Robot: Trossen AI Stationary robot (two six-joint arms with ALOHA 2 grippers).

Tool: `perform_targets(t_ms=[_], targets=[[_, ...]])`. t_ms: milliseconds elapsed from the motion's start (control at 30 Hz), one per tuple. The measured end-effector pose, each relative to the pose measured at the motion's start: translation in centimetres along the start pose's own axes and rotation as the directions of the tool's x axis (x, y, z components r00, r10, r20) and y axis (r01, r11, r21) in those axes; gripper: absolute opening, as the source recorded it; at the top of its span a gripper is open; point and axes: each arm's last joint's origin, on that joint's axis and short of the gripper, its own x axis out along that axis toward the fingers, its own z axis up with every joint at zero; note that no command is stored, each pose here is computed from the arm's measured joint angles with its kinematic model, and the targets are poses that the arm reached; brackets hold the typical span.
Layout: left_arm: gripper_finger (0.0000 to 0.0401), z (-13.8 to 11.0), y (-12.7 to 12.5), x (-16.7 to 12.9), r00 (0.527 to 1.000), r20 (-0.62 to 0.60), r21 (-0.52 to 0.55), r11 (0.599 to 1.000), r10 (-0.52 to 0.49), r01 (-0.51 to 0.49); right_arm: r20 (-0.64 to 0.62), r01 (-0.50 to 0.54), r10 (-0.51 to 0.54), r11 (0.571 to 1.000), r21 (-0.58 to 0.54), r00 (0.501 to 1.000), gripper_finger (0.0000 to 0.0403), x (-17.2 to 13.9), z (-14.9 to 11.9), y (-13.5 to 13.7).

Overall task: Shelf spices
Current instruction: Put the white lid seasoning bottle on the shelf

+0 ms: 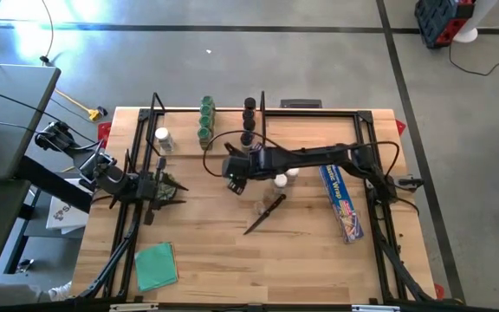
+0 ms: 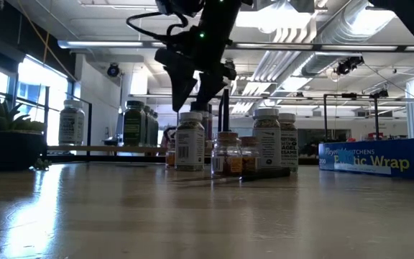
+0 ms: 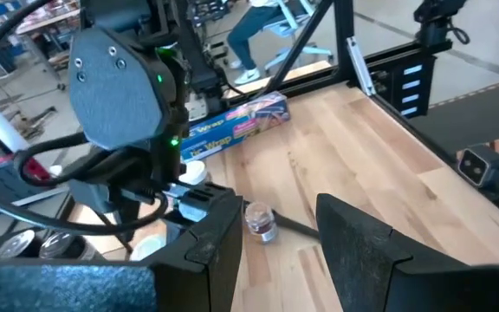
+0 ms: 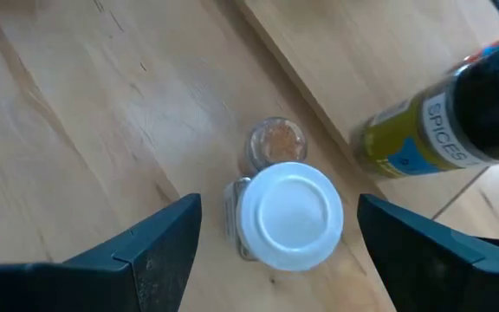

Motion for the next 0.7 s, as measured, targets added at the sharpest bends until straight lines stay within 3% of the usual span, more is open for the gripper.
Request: perform_targets(t_ms=[433, 700], targets=[[0.0145, 0.0, 0.0, 0.0, 1.0, 0.001, 0.006, 1.0, 0.005, -0.005, -0.085, 0.057, -0.047, 0.992, 0.115, 0.995, 0.0295, 5.1, -1.3, 0.8], [0.0145, -0.5, -0.1, 0.1, 0.999, -0.052, 0.035, 0.999, 0.0, 0.002, 0.022, 0.051, -0.053, 0.995, 0.08, 0.998, 0.0186, 4.6, -1.1, 2.4]])
